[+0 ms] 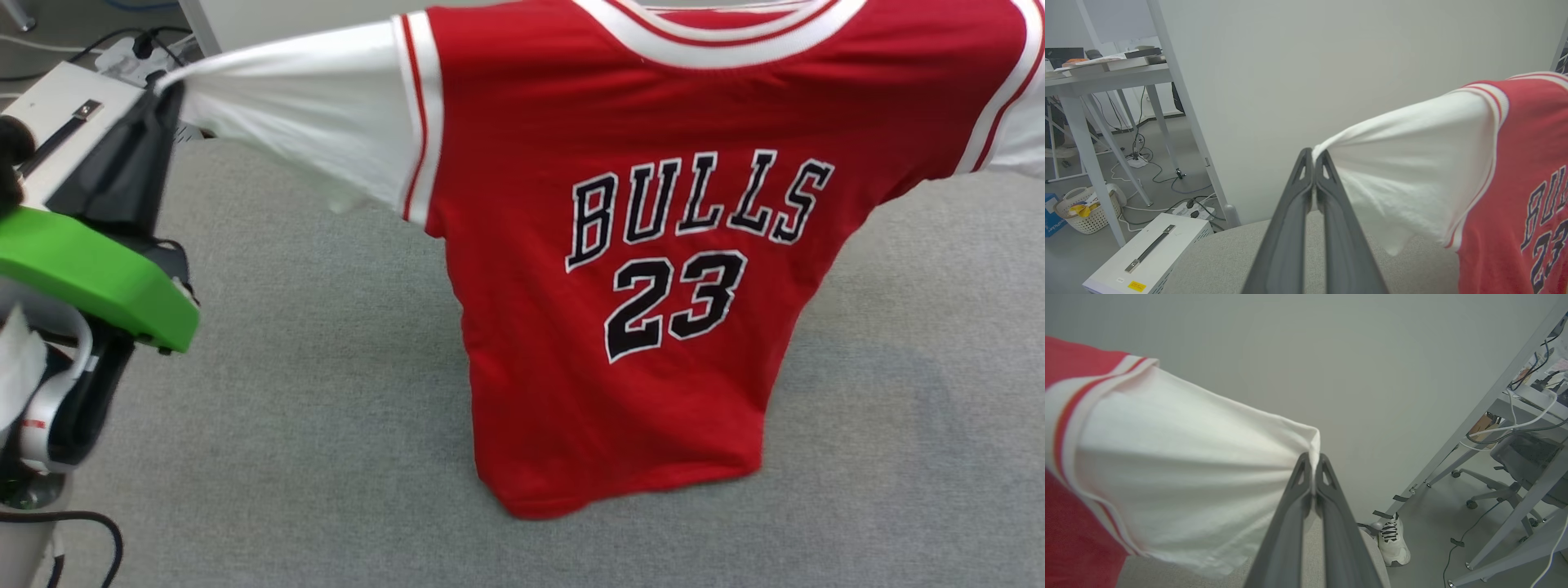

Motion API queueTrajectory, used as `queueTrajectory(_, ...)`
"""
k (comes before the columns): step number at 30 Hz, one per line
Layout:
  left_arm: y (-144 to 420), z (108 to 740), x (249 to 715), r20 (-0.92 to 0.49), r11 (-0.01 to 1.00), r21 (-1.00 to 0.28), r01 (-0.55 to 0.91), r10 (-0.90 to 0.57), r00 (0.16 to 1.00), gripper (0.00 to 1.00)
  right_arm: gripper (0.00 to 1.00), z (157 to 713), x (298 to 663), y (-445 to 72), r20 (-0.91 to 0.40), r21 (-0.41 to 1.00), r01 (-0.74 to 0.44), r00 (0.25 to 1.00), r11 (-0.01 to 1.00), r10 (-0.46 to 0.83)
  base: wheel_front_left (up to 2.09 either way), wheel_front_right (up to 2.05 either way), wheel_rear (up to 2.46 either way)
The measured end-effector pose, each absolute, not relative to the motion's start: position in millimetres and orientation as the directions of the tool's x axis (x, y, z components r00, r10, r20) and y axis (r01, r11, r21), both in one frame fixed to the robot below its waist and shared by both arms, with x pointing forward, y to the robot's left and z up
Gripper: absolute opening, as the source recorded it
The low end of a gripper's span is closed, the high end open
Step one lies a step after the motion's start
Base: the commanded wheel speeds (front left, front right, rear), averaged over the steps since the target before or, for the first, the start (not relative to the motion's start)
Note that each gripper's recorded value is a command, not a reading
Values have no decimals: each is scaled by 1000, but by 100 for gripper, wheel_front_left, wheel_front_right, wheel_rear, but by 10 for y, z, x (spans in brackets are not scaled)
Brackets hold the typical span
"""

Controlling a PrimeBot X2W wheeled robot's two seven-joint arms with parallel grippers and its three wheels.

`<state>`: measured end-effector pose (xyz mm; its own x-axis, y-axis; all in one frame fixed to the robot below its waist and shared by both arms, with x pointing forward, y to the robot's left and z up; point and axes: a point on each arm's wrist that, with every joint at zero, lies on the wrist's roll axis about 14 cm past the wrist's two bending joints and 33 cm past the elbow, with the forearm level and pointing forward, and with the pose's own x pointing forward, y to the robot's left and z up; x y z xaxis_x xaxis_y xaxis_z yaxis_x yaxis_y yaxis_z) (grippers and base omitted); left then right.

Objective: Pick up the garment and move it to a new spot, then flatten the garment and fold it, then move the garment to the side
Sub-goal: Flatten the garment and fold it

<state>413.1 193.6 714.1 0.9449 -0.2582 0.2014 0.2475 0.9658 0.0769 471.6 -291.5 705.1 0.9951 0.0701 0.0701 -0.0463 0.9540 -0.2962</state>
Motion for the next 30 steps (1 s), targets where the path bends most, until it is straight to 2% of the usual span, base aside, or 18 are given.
queueTrajectory(8, 1975, 7557, 4076, 338, 968, 107, 228, -251, 907, 0, 0, 7510, 4515, -2952, 203, -274, -7, 977, 962, 65, 0, 0, 0)
queueTrajectory(14, 2004, 7746, 4231, 379, 965, 144, 221, -260, 888, 0, 0, 7680, 4604, -2906, 248, -277, -5, 966, 961, 77, 0, 0, 0)
queueTrajectory(20, 2038, 7789, 4573, 363, 959, 165, 229, -275, 890, 0, 0, 7775, 4860, -2844, 273, -267, -16, 958, 964, 92, 0, 0, 0)
queueTrajectory(30, 2144, 7692, 5498, 283, 949, 213, 234, -289, 915, 0, 0, 7724, 5657, -2785, 267, -295, -19, 958, 955, 101, 0, 0, 0)
